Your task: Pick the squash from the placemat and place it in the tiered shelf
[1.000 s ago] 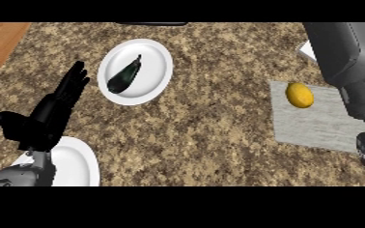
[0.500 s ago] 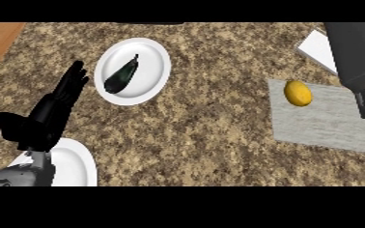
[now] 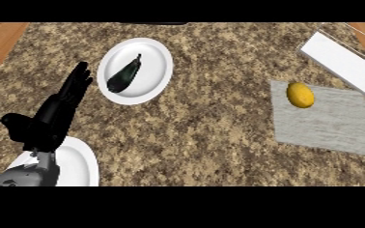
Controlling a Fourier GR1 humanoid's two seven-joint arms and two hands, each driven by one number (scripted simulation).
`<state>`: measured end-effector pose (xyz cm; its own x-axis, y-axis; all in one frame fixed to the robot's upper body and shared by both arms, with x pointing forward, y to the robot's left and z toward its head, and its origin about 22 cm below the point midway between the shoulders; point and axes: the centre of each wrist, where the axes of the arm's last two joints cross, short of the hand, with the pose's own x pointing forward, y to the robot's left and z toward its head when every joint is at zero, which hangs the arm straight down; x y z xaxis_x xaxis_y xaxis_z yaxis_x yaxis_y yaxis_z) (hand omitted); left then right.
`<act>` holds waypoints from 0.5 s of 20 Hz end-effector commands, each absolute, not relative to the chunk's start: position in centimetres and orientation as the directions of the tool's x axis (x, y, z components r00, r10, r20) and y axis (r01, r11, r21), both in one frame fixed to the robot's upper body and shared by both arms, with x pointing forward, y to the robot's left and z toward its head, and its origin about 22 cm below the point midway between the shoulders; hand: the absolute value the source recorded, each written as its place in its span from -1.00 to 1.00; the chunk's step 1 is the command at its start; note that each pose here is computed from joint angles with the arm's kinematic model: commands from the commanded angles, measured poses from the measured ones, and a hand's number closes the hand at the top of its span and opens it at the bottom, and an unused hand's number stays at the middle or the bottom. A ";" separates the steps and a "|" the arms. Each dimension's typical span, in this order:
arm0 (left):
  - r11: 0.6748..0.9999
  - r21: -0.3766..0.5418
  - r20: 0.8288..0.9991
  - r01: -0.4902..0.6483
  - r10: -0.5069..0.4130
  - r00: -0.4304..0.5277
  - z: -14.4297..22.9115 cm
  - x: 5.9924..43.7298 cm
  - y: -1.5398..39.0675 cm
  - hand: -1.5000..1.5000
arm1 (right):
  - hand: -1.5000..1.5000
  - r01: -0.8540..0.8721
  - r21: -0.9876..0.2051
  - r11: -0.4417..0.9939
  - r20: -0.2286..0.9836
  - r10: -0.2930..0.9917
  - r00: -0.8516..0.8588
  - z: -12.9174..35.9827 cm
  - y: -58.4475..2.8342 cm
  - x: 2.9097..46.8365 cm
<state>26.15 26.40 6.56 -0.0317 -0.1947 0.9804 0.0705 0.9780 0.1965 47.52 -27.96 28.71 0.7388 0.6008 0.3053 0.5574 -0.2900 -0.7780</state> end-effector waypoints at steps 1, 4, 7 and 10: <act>0.980 0.187 0.982 0.071 -0.185 -0.036 5.9 26.2 26.4 0.00 | 1.00 0.472 -0.785 -0.402 0.181 0.580 0.794 29.2 -29.7 47.2; 0.979 0.188 0.982 0.074 -0.186 -0.040 6.7 26.4 26.6 0.00 | 1.00 0.497 -0.766 -0.408 0.145 0.642 0.752 31.7 -29.9 46.9; 0.981 0.184 0.983 0.065 -0.182 -0.035 6.6 26.6 27.8 0.00 | 1.00 0.601 -0.747 -0.284 0.264 0.704 0.660 32.8 -29.3 46.8; 0.979 0.191 0.981 0.072 -0.189 -0.034 6.5 26.5 27.6 0.00 | 1.00 0.602 -0.757 -0.256 0.275 0.710 0.648 32.1 -31.7 46.4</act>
<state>26.38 26.58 6.48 -0.0357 -0.1895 0.9812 0.0747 0.9786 0.1917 46.86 -30.03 31.71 0.6836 0.6846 0.2532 0.5810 -0.3005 -0.7564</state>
